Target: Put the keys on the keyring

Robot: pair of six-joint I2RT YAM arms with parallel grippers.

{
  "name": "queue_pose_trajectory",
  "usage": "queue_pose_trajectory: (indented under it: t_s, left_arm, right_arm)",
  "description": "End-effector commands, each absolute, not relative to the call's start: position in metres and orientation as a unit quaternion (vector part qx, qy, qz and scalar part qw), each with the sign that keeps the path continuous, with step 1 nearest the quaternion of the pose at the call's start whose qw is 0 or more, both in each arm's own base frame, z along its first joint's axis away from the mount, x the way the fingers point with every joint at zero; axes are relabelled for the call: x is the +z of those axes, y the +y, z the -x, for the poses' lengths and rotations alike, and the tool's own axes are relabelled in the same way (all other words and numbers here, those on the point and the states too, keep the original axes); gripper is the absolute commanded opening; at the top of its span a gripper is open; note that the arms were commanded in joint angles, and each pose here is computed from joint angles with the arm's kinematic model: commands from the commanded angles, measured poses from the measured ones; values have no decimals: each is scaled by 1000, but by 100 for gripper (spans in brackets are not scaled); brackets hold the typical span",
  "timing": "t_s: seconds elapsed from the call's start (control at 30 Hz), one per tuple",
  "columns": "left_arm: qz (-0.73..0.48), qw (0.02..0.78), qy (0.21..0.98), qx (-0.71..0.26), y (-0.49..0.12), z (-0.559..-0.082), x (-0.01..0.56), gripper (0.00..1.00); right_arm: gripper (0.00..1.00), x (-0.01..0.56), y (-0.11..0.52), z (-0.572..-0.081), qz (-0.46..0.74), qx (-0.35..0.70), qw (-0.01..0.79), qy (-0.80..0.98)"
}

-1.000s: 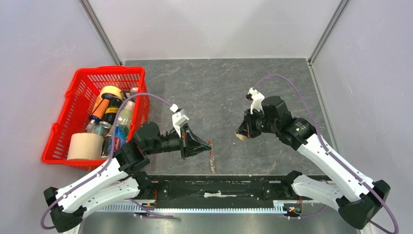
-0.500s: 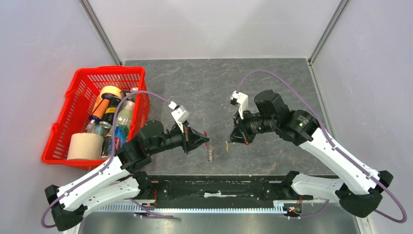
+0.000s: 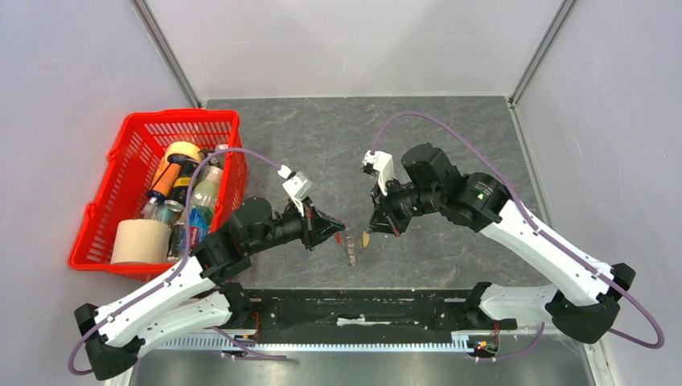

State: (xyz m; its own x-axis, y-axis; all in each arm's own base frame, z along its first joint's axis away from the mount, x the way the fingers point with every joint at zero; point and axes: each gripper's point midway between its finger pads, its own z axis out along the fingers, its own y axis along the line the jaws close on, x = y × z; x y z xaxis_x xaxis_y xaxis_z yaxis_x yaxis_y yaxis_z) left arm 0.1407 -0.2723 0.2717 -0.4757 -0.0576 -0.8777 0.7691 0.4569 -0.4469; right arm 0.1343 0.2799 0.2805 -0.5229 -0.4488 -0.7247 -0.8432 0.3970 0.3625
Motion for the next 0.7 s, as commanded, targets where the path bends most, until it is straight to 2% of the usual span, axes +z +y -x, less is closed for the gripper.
queue_pose_trajectory:
  t_s: [0.0, 0.67]
  left_arm:
    - [-256, 479, 691, -477, -276, -140, 304, 2]
    - [-272, 458, 684, -499, -286, -133, 303, 2]
  right_arm:
    - [0, 300, 286, -141, 427, 369, 301, 768]
    - [0, 303, 310, -140, 452, 403, 304, 735]
